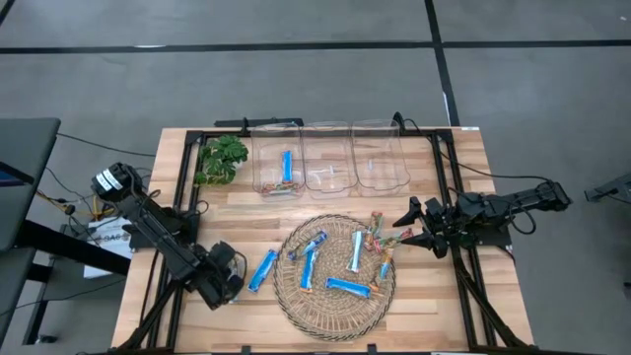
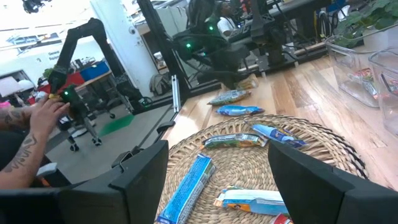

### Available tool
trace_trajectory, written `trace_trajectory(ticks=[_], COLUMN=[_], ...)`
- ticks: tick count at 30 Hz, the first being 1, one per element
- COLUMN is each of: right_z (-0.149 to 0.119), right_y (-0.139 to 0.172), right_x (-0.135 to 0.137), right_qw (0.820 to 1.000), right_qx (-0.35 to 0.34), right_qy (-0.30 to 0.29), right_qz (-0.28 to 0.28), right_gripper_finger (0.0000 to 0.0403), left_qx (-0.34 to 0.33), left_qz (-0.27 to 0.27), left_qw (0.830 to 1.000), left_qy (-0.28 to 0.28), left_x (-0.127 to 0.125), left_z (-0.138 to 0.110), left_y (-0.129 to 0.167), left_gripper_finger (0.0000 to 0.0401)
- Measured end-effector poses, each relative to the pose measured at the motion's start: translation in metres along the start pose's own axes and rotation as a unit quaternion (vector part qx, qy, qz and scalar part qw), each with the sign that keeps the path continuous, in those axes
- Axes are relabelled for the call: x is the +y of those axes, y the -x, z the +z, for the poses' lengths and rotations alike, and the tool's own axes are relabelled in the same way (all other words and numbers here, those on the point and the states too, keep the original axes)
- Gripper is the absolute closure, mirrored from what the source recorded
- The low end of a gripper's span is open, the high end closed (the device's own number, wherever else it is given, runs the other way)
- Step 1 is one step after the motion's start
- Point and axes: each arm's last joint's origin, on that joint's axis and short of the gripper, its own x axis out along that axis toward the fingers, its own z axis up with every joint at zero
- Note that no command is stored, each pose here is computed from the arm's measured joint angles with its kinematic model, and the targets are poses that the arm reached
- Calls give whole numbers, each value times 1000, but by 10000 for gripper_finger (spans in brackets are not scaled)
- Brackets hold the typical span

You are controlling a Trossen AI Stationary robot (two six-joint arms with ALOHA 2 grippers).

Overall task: Pick and place Granola Bars by type
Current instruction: Put the yellow granola bar into the middle transparent bin

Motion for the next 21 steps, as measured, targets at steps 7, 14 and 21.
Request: trace_trajectory(ticks=[7,14,21], right_z=[0,0,0], right_y=[0,0,0], right_x=[0,0,0], right_qw=[1000,1000,1000], right_qx=[0,0,0], right_qy=[0,0,0], right_qz=[0,0,0], right_gripper_finger=[132,132,132], left_qx=[-105,-248,-384], left_qz=[-24,-51,-89], left_qw=[994,967,918], left_qy=[2,29,39], left_x=[-5,-9,-23], left_z=[11,29,53], left_y=[3,4,8], left_gripper_finger=[353,359,349])
